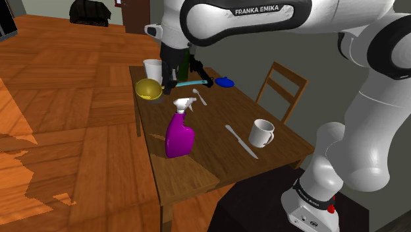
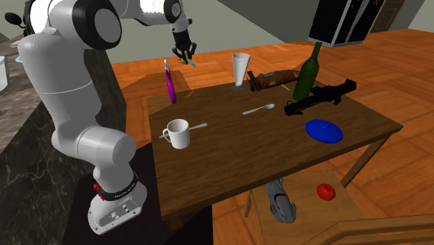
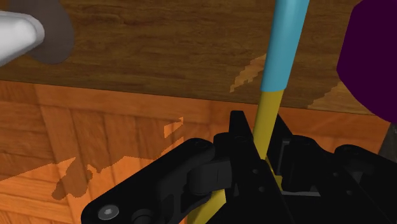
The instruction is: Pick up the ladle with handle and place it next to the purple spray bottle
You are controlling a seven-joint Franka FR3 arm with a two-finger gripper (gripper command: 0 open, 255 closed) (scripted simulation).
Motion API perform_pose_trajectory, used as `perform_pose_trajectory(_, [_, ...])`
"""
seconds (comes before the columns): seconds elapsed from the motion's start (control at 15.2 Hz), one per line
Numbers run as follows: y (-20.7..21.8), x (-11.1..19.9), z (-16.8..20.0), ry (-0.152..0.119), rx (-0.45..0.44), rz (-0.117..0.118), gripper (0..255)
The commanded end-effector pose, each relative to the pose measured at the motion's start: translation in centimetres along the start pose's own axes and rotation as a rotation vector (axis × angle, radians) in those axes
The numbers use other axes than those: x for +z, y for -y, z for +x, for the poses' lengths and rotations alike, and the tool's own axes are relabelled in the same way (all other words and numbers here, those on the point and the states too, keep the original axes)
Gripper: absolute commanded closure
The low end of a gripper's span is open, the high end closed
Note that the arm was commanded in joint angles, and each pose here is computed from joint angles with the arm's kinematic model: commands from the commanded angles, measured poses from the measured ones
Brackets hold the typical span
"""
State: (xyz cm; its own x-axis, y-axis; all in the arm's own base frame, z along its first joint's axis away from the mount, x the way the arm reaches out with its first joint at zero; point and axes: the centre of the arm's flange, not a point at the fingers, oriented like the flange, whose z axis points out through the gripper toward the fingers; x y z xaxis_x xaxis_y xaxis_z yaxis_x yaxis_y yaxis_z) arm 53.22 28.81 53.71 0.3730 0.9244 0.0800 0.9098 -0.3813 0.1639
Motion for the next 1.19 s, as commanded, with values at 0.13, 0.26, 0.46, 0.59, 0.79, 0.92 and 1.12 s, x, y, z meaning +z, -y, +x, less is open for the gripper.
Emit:
perform_pose_trajectory(0.13, [0.4,2.1,-0.1,-0.001,0.000,0.000,255])
perform_pose_trajectory(0.26, [0.6,3.1,-0.2,-0.001,0.000,0.000,255])
perform_pose_trajectory(0.46, [0.8,4.7,-0.3,-0.001,0.000,0.000,255])
perform_pose_trajectory(0.59, [1.0,5.7,-0.4,-0.001,0.000,0.000,255])
perform_pose_trajectory(0.79, [1.3,7.3,-0.5,-0.001,0.000,0.000,255])
perform_pose_trajectory(0.92, [1.4,8.3,-0.6,-0.001,0.000,0.000,255])
perform_pose_trajectory(1.12, [1.7,9.9,-0.7,-0.001,0.000,0.000,255])
